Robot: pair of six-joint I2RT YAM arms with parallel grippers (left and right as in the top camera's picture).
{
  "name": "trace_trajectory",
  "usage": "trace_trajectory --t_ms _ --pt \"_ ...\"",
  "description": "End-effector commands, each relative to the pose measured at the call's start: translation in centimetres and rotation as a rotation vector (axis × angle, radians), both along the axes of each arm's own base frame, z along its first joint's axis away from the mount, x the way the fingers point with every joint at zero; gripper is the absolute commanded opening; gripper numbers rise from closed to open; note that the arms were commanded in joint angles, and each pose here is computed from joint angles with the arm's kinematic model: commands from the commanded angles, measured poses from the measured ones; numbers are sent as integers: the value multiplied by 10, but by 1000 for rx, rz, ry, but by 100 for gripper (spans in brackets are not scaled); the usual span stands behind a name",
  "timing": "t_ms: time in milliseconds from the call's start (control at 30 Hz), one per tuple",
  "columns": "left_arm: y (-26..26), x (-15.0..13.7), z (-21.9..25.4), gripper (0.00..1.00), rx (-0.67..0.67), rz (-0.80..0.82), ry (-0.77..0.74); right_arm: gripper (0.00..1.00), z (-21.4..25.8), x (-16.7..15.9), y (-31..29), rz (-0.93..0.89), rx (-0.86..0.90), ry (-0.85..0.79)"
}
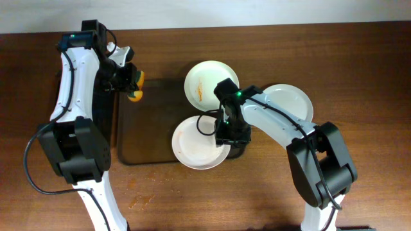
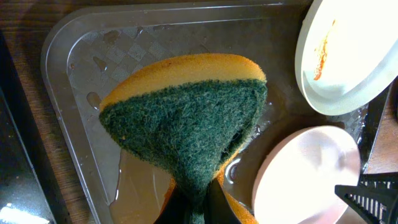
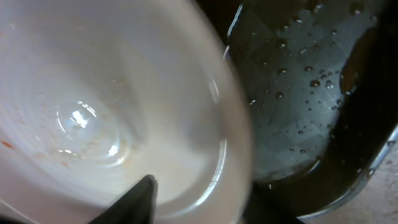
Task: Clean dirty plates on tray and stack at the side
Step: 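Carry the plate right and stack it on the cleaned plate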
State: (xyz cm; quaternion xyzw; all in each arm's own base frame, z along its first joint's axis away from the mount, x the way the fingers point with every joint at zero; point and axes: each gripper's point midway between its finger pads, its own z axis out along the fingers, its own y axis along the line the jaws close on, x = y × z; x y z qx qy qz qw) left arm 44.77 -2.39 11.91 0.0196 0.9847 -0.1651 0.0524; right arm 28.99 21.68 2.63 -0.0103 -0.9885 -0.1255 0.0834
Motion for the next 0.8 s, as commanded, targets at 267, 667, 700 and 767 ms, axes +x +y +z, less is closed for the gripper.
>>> trace_trajectory --t_ms 267,667,700,767 --pt "-1 5 7 1 2 -18 -34 39 -23 -26 17 40 27 120" --pt "-1 5 7 1 0 -18 -37 4 -7 -16 17 73 66 67" --pt "-1 5 7 0 0 -18 -37 4 2 -11 16 76 62 27" --pt "-1 5 7 0 0 -18 -36 4 25 2 12 77 51 -70"
